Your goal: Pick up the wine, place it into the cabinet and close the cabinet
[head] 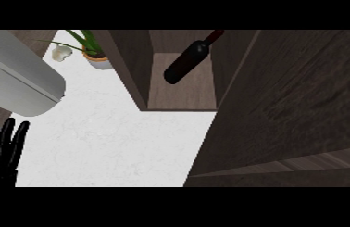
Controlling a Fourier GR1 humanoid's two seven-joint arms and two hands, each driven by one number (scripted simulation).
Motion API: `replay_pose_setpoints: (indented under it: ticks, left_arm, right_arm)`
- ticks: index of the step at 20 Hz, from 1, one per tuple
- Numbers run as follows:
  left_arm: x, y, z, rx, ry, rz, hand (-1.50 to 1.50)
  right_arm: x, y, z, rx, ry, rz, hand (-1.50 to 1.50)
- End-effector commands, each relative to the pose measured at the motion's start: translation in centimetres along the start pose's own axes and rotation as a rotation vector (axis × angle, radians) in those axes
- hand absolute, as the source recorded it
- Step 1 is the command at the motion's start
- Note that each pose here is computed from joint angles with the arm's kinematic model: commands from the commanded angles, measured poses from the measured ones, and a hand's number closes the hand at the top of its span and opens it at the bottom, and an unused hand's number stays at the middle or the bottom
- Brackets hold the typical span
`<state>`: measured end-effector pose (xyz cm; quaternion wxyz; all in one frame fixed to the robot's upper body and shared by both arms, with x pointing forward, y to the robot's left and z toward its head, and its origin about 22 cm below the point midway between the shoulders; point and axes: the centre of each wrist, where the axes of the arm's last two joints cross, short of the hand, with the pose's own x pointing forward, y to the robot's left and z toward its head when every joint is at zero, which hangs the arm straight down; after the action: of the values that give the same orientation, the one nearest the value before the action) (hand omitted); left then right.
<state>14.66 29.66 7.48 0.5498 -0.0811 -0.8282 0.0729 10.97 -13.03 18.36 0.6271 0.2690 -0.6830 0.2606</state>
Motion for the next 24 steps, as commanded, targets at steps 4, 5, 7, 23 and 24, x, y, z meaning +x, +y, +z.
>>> replay_pose_setpoints:
  ticks: [4,5,7,23,24]
  left_arm:
    - [1.2,2.2,-0.9,0.001,0.005,-0.01,-1.5]
    - [1.7,3.0,-0.8,-0.026,0.021,-0.001,-1.5]
    - [1.7,2.9,-1.2,-0.016,0.012,-0.012,-1.5]
    - [2.6,3.8,-4.0,-0.058,0.021,0.053,-1.5]
    - [1.4,2.8,-3.2,-0.057,0.041,0.071,-1.5]
  right_arm:
    - [0.8,4.2,-0.4,0.11,-0.083,-0.03,1.5]
    - [1.3,4.1,0.2,0.086,-0.104,-0.037,1.5]
    - [1.1,4.6,-1.0,0.064,-0.114,-0.004,1.5]
    - [1.7,5.2,-7.2,-0.025,-0.159,0.095,1.5]
    - [1.9,4.7,-8.1,-0.02,-0.145,0.101,1.5]
